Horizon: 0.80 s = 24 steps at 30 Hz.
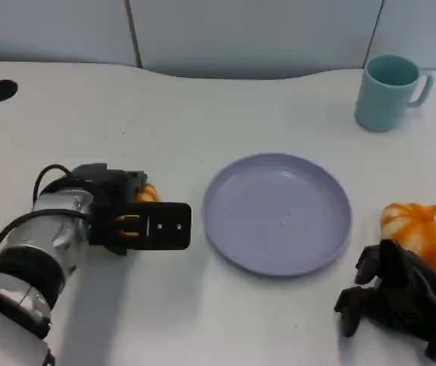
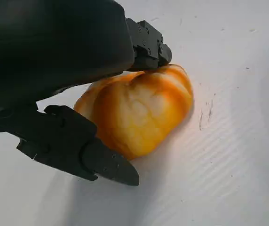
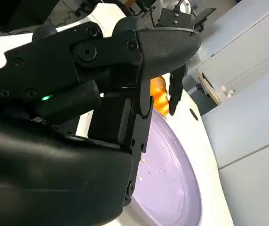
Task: Grasp the bread from the table and place it into the plate.
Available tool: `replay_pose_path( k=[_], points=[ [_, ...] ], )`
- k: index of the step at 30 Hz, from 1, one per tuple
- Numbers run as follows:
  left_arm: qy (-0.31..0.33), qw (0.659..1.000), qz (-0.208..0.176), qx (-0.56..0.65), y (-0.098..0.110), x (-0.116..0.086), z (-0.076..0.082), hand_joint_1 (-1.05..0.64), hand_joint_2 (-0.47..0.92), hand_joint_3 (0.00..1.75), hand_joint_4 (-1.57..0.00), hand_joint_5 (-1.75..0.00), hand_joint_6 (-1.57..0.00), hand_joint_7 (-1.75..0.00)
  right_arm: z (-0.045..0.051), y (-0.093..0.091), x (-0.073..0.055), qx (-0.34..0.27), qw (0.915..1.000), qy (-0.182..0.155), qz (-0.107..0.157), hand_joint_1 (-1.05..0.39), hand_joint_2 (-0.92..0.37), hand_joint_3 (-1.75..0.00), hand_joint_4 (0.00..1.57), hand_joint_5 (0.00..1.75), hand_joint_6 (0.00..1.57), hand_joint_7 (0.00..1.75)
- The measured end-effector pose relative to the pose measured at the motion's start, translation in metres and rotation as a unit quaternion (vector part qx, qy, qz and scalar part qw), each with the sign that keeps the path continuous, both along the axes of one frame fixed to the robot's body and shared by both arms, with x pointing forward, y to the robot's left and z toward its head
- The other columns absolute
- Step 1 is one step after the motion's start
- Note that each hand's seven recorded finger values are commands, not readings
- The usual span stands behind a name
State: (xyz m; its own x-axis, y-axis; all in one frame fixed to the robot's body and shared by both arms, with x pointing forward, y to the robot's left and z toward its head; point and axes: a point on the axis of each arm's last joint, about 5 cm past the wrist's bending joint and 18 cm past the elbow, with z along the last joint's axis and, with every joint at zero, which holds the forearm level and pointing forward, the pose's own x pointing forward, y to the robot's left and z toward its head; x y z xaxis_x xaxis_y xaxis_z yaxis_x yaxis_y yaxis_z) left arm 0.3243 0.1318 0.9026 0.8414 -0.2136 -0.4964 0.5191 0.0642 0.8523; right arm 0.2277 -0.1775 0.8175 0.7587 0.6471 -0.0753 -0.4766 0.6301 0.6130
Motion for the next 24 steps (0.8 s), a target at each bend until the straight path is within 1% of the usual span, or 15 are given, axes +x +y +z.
replay_pose_path(
  k=[2, 6, 7, 8, 9, 10, 12, 13, 15, 16, 17, 18, 19, 20, 24],
  points=[
    [0.002, 1.000, 0.005, -0.009, 0.001, 0.000, -0.001, -0.30, 0.77, 0.03, -0.23, -0.13, -0.24, -0.07, -0.0001, 0.000, -0.001, 0.002, 1.0000, 0.002, 0.000, -0.52, -0.92, -0.29, 1.57, 0.72, 1.57, 0.47],
    [-0.001, 1.000, 0.015, -0.027, 0.004, -0.001, -0.003, -0.29, 0.79, 0.03, -0.27, -0.14, -0.26, -0.06, -0.0003, -0.001, -0.002, 0.003, 1.0000, 0.003, 0.000, -0.52, -0.92, -0.29, 1.57, 0.71, 1.57, 0.47],
    [-0.001, 0.999, 0.016, -0.029, 0.004, -0.001, -0.003, -0.30, 0.82, 0.02, -0.54, -0.51, -0.55, -0.11, -0.0003, -0.001, -0.003, 0.004, 1.0000, 0.004, 0.001, -0.52, -0.92, -0.29, 1.57, 0.71, 1.57, 0.47],
    [-0.007, 0.999, 0.016, -0.032, 0.004, -0.001, -0.003, -0.30, 0.84, 0.01, -0.63, -0.72, -0.69, -0.11, -0.0002, -0.001, -0.003, 0.004, 1.0000, 0.004, 0.001, -0.52, -0.92, -0.28, 1.57, 0.71, 1.57, 0.46],
    [-0.019, 0.999, 0.016, -0.036, 0.005, -0.002, -0.005, -0.30, 0.84, 0.01, -0.67, -0.83, -0.77, -0.10, 0.0001, -0.001, -0.003, 0.004, 1.0000, 0.005, 0.002, -0.52, -0.92, -0.28, 1.57, 0.71, 1.57, 0.46],
    [-0.031, 0.999, 0.016, -0.039, 0.005, -0.003, -0.006, -0.30, 0.85, 0.01, -0.70, -0.91, -0.82, -0.10, 0.0002, -0.001, -0.003, 0.005, 1.0000, 0.007, 0.002, -0.52, -0.92, -0.28, 1.57, 0.71, 1.57, 0.46],
    [-0.049, 0.998, 0.018, -0.043, 0.006, -0.004, -0.009, -0.30, 0.85, 0.00, -0.71, -0.95, -0.85, -0.09, 0.0003, -0.001, -0.003, 0.006, 0.9999, 0.009, 0.004, -0.52, -0.92, -0.28, 1.57, 0.71, 1.57, 0.46],
    [-0.053, 0.997, 0.018, -0.043, 0.006, -0.004, -0.009, -0.33, 0.87, 0.01, -0.72, -1.08, -1.00, -0.13, 0.0003, -0.001, -0.004, 0.007, 0.9999, 0.010, 0.004, -0.53, -0.92, -0.27, 1.57, 0.71, 1.57, 0.46],
    [-0.065, 0.997, 0.020, -0.041, 0.006, -0.005, -0.011, -0.33, 0.88, 0.00, -0.75, -1.18, -1.12, -0.16, 0.0004, -0.001, -0.004, 0.006, 0.9999, 0.011, 0.004, -0.52, -0.92, -0.28, 1.57, 0.71, 1.57, 0.46],
    [-0.071, 0.996, 0.022, -0.040, 0.007, -0.006, -0.012, -0.28, 0.88, 0.19, -0.71, -1.51, -0.87, -0.99, 0.0006, -0.001, -0.004, 0.006, 0.9999, 0.011, 0.004, -0.52, -0.92, -0.28, 1.57, 0.71, 1.57, 0.46],
    [-0.080, 0.996, 0.023, -0.040, 0.007, -0.006, -0.013, -0.25, 0.88, 0.28, -0.72, -1.63, -0.72, -1.36, 0.0006, -0.001, -0.004, 0.006, 0.9999, 0.011, 0.003, -0.52, -0.92, -0.28, 1.57, 0.71, 1.57, 0.46],
    [-0.091, 0.995, 0.024, -0.041, 0.007, -0.007, -0.014, -0.23, 0.90, 0.33, -0.74, -1.69, -0.67, -1.55, 0.0006, -0.002, -0.005, 0.006, 0.9999, 0.011, 0.003, -0.53, -0.92, -0.28, 1.57, 0.71, 1.57, 0.46],
    [-0.103, 0.993, 0.024, -0.042, 0.008, -0.009, -0.017, -0.22, 0.91, 0.36, -0.75, -1.72, -0.63, -1.67, 0.0006, -0.002, -0.005, 0.006, 0.9999, 0.011, 0.003, -0.53, -0.92, -0.28, 1.57, 0.71, 1.57, 0.46],
    [-0.114, 0.992, 0.023, -0.043, 0.009, -0.010, -0.019, -0.22, 0.91, 0.38, -0.76, -1.73, -0.62, -1.70, 0.0007, -0.002, -0.005, 0.006, 0.9999, 0.010, 0.003, -0.53, -0.92, -0.28, 1.57, 0.71, 1.57, 0.46],
    [-0.152, 0.987, 0.019, -0.052, 0.012, -0.015, -0.026, -0.23, 0.92, 0.53, -0.82, -1.75, -0.59, -1.74, 0.0007, -0.002, -0.005, 0.005, 0.9999, 0.009, 0.002, -0.53, -0.92, -0.27, 1.57, 0.72, 1.57, 0.47]
  ],
)
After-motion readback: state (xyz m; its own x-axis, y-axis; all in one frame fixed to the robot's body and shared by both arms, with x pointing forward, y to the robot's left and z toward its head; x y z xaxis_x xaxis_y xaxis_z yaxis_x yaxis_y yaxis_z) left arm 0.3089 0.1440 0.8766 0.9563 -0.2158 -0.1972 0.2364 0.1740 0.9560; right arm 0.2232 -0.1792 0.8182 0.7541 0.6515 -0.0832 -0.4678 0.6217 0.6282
